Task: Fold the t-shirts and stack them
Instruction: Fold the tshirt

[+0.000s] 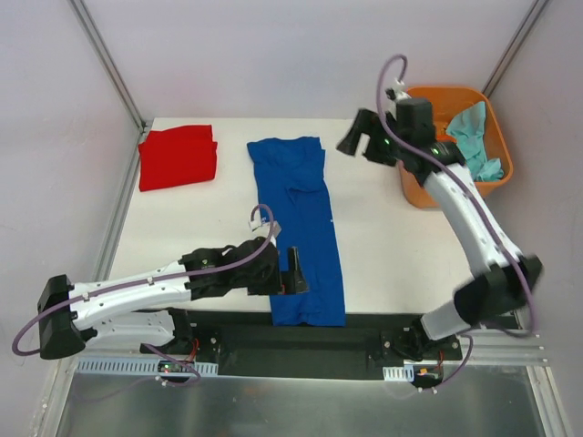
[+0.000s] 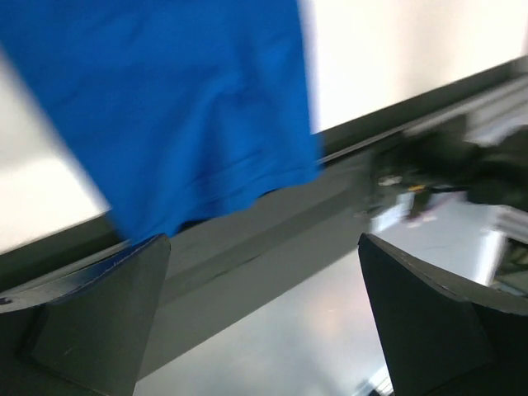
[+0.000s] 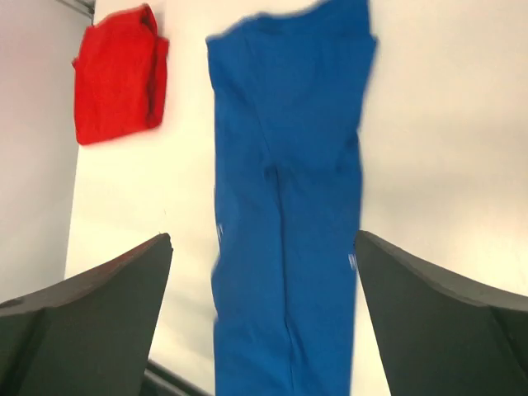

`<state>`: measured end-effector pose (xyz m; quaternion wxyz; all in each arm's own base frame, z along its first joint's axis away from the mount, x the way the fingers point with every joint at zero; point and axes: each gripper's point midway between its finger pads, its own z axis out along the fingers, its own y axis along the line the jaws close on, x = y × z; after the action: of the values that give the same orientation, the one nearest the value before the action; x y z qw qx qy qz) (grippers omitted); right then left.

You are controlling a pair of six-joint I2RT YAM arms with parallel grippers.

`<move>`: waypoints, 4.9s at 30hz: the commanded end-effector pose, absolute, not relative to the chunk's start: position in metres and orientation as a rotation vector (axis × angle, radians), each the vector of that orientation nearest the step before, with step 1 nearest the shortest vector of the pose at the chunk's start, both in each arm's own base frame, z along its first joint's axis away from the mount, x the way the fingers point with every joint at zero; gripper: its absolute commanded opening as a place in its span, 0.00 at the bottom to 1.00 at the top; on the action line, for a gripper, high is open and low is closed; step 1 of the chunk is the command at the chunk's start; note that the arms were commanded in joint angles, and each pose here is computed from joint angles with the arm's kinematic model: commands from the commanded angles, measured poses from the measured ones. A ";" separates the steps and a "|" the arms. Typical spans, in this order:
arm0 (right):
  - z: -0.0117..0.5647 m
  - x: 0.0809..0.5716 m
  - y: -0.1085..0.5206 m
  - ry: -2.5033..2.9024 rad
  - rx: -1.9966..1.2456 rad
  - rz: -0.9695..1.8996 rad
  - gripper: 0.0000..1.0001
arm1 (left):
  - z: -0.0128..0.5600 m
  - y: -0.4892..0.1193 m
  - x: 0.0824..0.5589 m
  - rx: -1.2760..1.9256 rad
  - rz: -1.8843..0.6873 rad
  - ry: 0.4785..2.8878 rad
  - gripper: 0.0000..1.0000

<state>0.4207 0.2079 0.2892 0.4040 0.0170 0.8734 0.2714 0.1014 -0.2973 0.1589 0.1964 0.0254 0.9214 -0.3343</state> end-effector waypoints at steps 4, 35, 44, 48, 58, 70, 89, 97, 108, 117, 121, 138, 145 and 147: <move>0.169 0.234 0.140 2.567 0.048 0.424 0.97 | 0.061 -0.224 0.054 -0.083 -0.586 2.924 0.98; 0.018 0.062 0.209 2.950 -0.288 0.658 0.61 | 0.023 -0.249 0.032 -0.090 -0.570 3.134 0.00; 0.030 0.047 0.203 2.953 -0.396 0.548 0.10 | 0.032 -0.244 0.018 -0.104 -0.662 3.144 0.00; 0.054 0.062 0.194 2.848 -0.443 0.487 0.11 | 0.044 -0.245 0.019 -0.087 -0.743 3.094 0.00; 0.118 0.151 0.212 2.621 -0.426 0.340 0.10 | 0.105 -0.251 0.131 -0.193 -0.793 2.780 0.00; 0.170 0.281 0.254 2.524 -0.355 0.508 0.10 | 0.159 -0.245 0.261 -0.254 -0.724 2.589 0.00; 0.115 0.389 0.258 2.654 -0.231 0.545 0.15 | 0.112 -0.226 0.374 -0.357 -0.632 2.672 0.03; 0.106 0.409 0.265 2.687 -0.172 0.660 0.67 | 0.105 -0.221 0.391 -0.365 -0.618 2.673 0.80; 0.131 0.323 0.298 2.610 -0.328 0.867 0.97 | 0.133 -0.182 0.336 -0.432 -0.543 2.583 0.99; 0.109 0.320 0.378 2.538 -0.414 0.937 0.97 | 0.106 -0.131 0.249 -0.597 -0.434 2.607 0.99; 0.105 0.362 0.393 2.485 -0.337 0.854 0.97 | 0.102 -0.125 0.233 -0.635 -0.431 2.615 0.99; 0.178 0.463 0.318 2.247 -0.120 0.671 0.97 | 0.101 -0.143 0.236 -0.603 -0.537 2.659 0.99; 0.116 0.351 0.216 2.506 0.064 0.607 0.97 | 0.086 -0.188 0.255 -0.504 -0.803 2.725 0.76; 0.105 0.325 0.209 2.558 0.065 0.641 0.99 | 0.076 -0.198 0.257 -0.494 -0.857 2.753 0.67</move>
<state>0.3714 0.2332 0.1367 0.3121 0.0071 0.9206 0.2344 0.2409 -0.1698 0.0676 0.1153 -0.1984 0.9474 -0.2232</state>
